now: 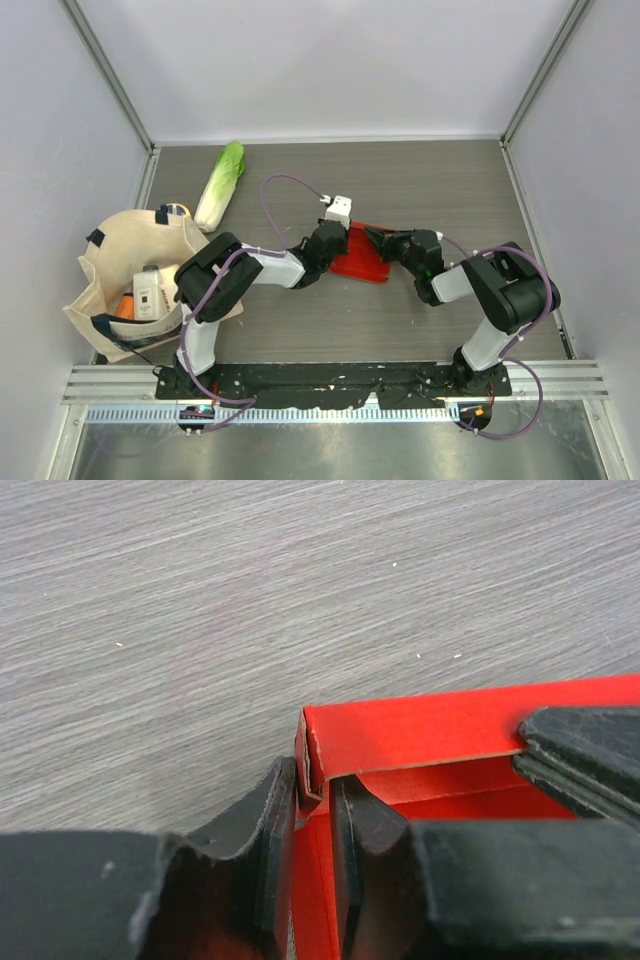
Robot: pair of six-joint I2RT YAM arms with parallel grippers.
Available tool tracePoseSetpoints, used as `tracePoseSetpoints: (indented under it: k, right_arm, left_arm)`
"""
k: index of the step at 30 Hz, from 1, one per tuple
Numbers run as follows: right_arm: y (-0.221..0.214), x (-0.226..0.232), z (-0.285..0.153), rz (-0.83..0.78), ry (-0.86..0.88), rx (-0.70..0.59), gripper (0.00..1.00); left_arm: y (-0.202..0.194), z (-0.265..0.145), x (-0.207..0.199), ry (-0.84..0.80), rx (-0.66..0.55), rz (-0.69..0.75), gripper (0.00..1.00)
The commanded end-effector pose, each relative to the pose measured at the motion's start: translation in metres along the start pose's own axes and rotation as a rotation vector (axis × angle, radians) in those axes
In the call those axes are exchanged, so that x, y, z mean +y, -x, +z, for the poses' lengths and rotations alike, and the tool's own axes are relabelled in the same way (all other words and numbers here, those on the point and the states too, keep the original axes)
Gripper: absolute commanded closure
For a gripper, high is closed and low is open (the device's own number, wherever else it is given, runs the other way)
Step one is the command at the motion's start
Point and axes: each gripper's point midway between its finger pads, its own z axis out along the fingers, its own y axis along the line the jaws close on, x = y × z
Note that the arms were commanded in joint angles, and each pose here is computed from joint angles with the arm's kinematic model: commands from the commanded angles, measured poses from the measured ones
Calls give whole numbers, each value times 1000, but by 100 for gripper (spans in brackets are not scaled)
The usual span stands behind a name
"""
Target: Fold the paper box
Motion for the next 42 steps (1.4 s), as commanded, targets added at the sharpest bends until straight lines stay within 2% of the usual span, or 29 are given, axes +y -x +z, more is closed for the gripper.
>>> tracePoseSetpoints:
  k: [1,5,9,16,18,21,23,24,25,26,27,28,30,31,33,34,36,37,39,40,42]
  right_arm:
    - [-7,11,2,1,20,22,99]
    - [-8,12,1,4,20,24,99]
    - [-10,13,1,21,20,32,99]
    - [-20,23,-3,71,37,48,99]
    - [-19,26,-4,60,38,37,99]
    - [-20,29,-6,15,41,37,99]
    - [-18,26,-6,-42,21,38,93]
    - [-18,24,-7,-115,21,43,87]
    - [-15,18,-7,-152,-7,38,69]
    - [-15,17,-9,-193,-24,45,62]
    - [-19,17,-9,-314,-27,80,57]
    - [-16,4,-11,-355,-91,86,47]
    - [-21,9,-18,-482,-99,125,40]
    - [-17,-17,-27,-610,-200,162,37]
    - [-21,-12,-38,-731,-229,201,36]
    - [-19,-29,-52,-827,-297,250,36]
    - [-15,-18,-71,-957,-314,238,36]
    - [-8,-29,-86,-1048,-383,260,36]
    - [7,-4,-96,-1151,-410,157,37]
    - [11,-5,-103,-1172,-460,150,38]
    - [14,19,-99,-1238,-442,110,38]
  left_arm:
    - [28,9,1,56,-83,-2,78]
    - [23,15,4,96,-50,23,86]
    - [18,15,12,226,-20,69,100]
    - [17,9,36,492,24,85,100]
    - [18,10,35,483,23,67,100]
    - [24,9,16,319,-34,43,100]
    - [23,4,3,214,-33,31,100]
    - [23,2,2,204,-31,45,100]
    - [18,-2,5,205,-22,51,100]
    - [21,-6,6,200,-29,42,100]
    - [22,-9,7,200,-35,40,100]
    - [18,-12,11,208,-27,43,100]
    - [23,-17,14,216,-33,43,100]
    - [20,-20,16,224,-28,45,100]
    - [23,-25,24,260,-42,25,100]
    - [19,-28,28,274,-33,25,100]
    - [19,-31,31,287,-35,15,100]
    - [16,-33,33,292,-27,16,100]
    - [19,-37,34,297,-34,-11,100]
    - [15,-39,37,305,-27,-14,100]
    - [13,-41,39,317,-24,-37,100]
